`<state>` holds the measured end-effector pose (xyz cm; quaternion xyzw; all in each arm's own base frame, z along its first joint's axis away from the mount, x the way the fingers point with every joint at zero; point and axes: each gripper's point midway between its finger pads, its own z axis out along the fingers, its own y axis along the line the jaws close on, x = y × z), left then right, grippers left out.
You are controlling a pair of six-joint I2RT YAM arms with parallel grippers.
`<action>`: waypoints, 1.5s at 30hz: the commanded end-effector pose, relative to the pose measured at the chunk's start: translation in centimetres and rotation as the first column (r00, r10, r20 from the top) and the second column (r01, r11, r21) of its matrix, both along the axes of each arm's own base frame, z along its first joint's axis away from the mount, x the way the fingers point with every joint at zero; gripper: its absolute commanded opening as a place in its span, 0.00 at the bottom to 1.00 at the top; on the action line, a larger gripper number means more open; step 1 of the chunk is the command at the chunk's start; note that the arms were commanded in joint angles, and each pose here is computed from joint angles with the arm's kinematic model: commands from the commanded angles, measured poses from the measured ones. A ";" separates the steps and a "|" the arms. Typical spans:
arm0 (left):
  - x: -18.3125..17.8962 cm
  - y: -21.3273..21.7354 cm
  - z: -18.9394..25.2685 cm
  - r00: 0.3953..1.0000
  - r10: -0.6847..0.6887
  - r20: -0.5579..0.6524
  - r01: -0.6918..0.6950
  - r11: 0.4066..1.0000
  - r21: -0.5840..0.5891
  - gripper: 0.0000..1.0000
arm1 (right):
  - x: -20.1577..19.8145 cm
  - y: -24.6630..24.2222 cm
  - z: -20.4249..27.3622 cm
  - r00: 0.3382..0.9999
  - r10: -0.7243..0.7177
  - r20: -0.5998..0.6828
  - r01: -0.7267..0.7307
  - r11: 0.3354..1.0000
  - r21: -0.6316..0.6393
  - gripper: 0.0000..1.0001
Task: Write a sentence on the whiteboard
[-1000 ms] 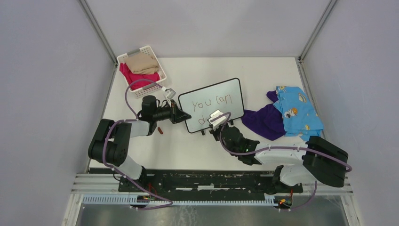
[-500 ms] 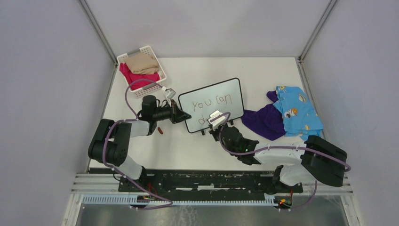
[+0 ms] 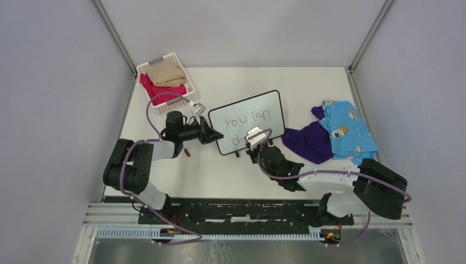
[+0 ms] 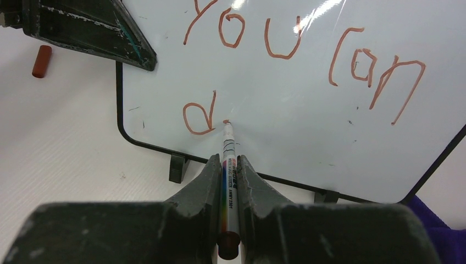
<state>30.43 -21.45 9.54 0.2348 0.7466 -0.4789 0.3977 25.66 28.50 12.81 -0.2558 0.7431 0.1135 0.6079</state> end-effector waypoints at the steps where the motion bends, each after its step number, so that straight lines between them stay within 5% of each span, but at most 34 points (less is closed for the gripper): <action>1: 0.0 0.5 -2.4 1.000 0.025 -0.012 -0.024 0.996 0.084 0.02 | 1.1 -2.0 -0.1 0.997 -0.080 0.005 0.080 0.997 -0.020 0.00; 27: -0.1 0.4 -2.6 1.000 0.021 -0.019 -0.019 0.996 0.088 0.02 | 0.3 0.2 0.2 0.999 0.043 -0.024 -0.043 0.999 0.021 0.00; 45: -0.1 0.3 -2.6 1.000 0.018 -0.017 -0.017 0.996 0.092 0.02 | 1.4 0.7 1.9 1.000 0.001 0.006 -0.001 0.999 0.045 0.00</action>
